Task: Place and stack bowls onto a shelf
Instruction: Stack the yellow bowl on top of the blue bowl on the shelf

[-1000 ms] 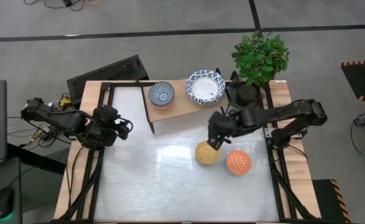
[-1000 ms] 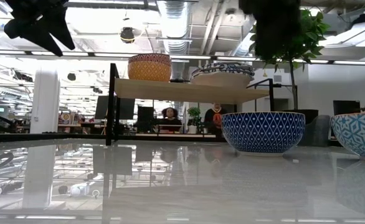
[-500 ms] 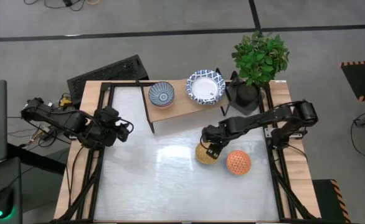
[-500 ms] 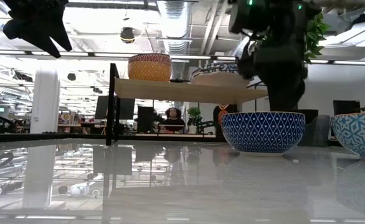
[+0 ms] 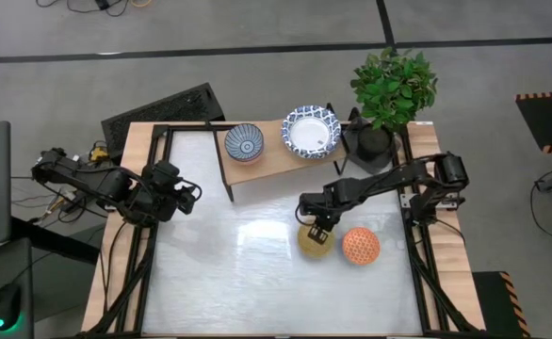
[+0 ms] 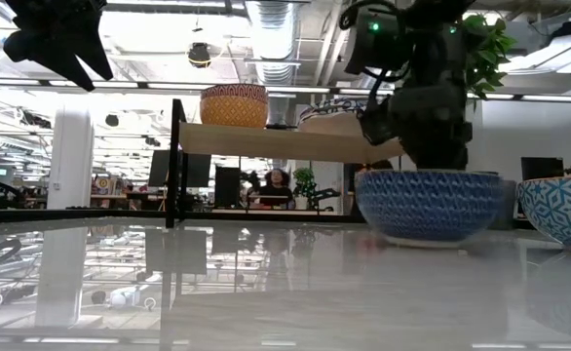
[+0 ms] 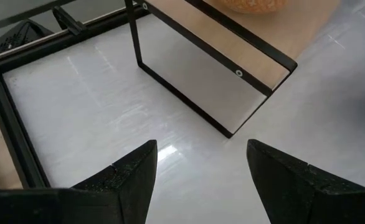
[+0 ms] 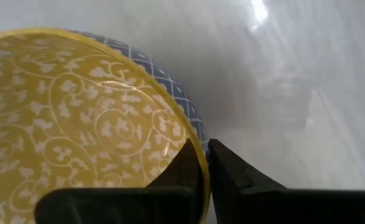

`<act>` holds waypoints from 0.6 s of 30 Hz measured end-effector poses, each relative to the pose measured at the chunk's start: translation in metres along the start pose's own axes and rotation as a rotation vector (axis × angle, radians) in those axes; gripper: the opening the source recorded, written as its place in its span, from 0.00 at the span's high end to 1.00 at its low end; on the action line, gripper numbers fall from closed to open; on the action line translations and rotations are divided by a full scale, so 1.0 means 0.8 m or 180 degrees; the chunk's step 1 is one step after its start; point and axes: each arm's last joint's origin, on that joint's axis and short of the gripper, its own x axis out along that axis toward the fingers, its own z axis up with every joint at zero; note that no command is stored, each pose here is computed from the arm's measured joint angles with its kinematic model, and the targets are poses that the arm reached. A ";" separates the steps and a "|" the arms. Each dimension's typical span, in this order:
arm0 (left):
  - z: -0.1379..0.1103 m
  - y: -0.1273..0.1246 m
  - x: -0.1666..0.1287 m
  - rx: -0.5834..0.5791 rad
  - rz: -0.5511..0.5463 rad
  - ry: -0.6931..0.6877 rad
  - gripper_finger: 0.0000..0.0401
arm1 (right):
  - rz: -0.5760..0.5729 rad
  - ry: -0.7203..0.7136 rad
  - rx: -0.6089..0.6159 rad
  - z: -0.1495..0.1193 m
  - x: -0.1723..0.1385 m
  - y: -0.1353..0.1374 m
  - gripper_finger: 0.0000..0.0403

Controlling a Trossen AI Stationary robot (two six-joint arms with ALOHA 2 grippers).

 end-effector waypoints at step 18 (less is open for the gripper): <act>0.000 0.000 0.000 -0.0025 0.0011 -0.0025 0.42 | 0.0951 -0.1315 -0.0370 0.063 -0.239 0.064 0.90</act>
